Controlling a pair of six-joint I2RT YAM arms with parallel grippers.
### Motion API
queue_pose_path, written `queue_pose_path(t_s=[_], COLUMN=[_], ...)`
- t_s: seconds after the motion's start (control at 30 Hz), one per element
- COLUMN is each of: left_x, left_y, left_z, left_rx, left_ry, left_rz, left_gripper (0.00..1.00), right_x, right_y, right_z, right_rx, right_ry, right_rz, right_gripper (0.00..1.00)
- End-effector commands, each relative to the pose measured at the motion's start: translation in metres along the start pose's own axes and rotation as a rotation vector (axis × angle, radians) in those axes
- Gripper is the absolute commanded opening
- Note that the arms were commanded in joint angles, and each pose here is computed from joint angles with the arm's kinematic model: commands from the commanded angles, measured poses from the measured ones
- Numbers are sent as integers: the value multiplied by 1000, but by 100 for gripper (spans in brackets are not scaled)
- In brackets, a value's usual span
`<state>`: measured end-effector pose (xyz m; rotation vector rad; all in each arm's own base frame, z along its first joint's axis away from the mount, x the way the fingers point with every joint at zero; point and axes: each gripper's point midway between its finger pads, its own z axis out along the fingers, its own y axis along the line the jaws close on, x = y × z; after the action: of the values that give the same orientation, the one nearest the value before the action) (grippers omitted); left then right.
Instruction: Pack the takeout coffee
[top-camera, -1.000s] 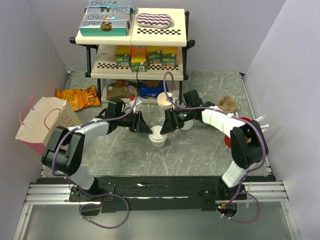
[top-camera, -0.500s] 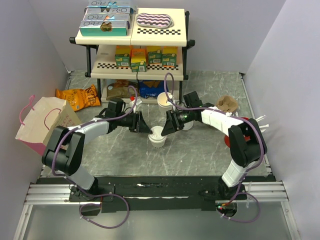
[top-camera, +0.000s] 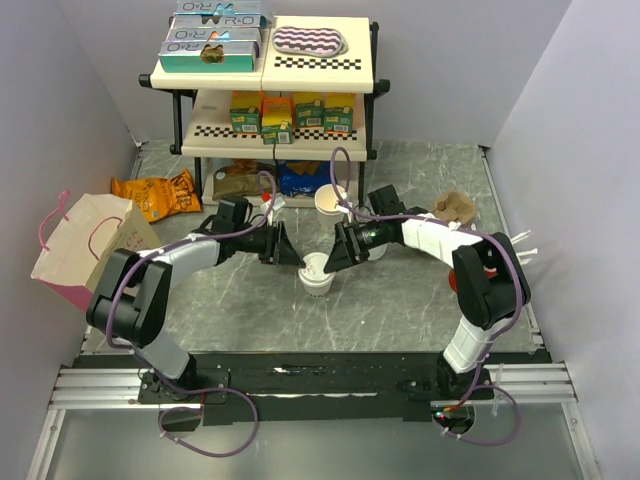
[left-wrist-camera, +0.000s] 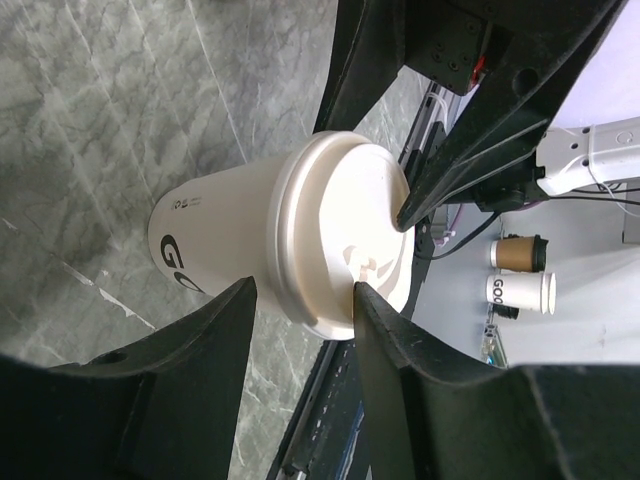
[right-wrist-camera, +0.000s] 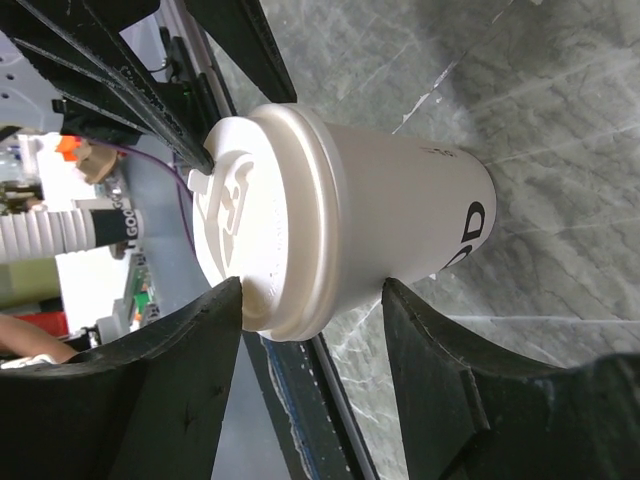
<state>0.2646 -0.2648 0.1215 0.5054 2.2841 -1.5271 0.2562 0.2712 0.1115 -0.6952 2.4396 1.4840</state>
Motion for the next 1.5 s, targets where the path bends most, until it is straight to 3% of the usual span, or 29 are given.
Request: queue_pose_path(t_s=[0.0,0.37,1.47], left_x=[-13,-16,-10], left_y=[-4,-3,32], left_z=[2,4,16], left_rx=[15,17,-28], left_ry=[-7,0,12], left_rz=[53,50,-87], left_gripper=[49,49,47], right_x=[8,8,11], right_y=[-11,-9,-39], right_z=[3,7,22], right_rx=[-12,-110,-74], right_ry=[10,-2,-10], right_rz=[27,59,300], right_gripper=[63,54,51])
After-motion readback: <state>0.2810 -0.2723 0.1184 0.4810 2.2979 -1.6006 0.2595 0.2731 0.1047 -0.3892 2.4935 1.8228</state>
